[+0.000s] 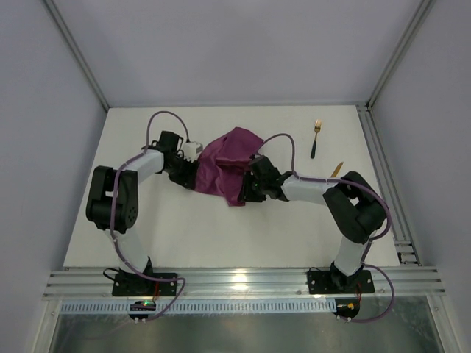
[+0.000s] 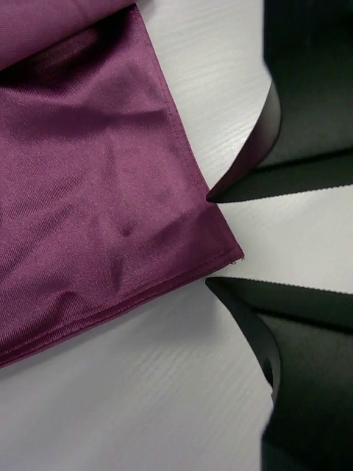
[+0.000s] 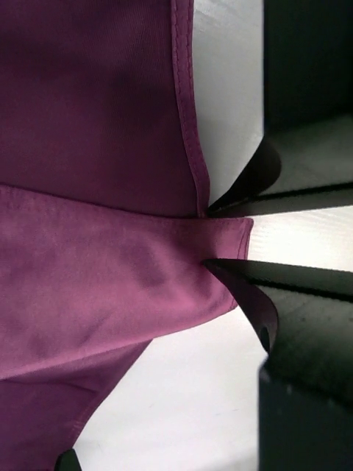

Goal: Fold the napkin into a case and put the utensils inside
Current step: Pick up the crumpled napkin from the center of the board, then flatten out the crumpled napkin at the center of the board.

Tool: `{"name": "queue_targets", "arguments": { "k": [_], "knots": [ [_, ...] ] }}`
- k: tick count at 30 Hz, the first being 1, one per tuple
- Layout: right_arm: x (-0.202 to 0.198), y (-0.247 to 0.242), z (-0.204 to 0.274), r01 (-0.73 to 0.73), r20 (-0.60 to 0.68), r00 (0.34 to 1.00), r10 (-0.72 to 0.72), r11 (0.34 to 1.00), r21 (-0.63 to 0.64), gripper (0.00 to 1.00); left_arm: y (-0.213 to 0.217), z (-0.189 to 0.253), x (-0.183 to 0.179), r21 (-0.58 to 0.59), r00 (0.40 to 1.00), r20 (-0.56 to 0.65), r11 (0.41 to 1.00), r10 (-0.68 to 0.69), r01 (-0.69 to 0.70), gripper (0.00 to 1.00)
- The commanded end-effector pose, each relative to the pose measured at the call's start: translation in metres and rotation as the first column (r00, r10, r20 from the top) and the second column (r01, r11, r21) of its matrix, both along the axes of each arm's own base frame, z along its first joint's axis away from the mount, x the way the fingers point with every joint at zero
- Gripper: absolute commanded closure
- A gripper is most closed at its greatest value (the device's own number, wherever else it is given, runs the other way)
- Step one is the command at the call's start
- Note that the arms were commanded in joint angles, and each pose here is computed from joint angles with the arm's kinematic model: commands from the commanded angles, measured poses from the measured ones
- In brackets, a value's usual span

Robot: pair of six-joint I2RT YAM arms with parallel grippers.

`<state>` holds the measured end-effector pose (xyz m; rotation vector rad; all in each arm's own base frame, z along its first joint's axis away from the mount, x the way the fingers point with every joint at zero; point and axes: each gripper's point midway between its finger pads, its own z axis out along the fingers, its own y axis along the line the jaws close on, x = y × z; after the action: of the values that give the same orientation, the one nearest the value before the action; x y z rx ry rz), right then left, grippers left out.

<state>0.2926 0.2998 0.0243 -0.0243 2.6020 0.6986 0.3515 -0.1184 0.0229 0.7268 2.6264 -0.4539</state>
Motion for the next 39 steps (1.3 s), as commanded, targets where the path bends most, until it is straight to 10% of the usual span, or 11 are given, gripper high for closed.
{"name": "queue_targets", "arguments": {
  "k": [1, 7, 24, 39],
  "knots": [
    [-0.006, 0.004, -0.012, -0.006, -0.036, 0.999, 0.006, 1.000, -0.001, 0.69, -0.009, -0.005, -0.005, -0.053, 0.998, -0.066, 0.999, -0.005, 0.002, 0.57],
    [0.001, 0.008, 0.006, -0.006, 0.004, 1.000, 0.006, 0.999, 0.035, 0.96, -0.017, -0.007, -0.020, -0.099, 0.988, -0.143, 0.994, -0.054, 0.040, 1.00],
    [0.022, -0.085, 0.267, 0.085, 0.487, 0.853, -0.187, 0.971, 0.224, 0.96, 0.050, 0.181, -0.025, -0.214, 0.963, 0.257, 0.977, 0.077, -0.021, 1.00],
    [-0.073, -0.187, 0.460, 0.143, 0.780, 0.543, -0.311, 0.950, 0.279, 0.96, 0.110, 0.386, -0.117, -0.029, 0.664, 0.721, 0.966, 0.198, -0.257, 1.00]
  ]
}}
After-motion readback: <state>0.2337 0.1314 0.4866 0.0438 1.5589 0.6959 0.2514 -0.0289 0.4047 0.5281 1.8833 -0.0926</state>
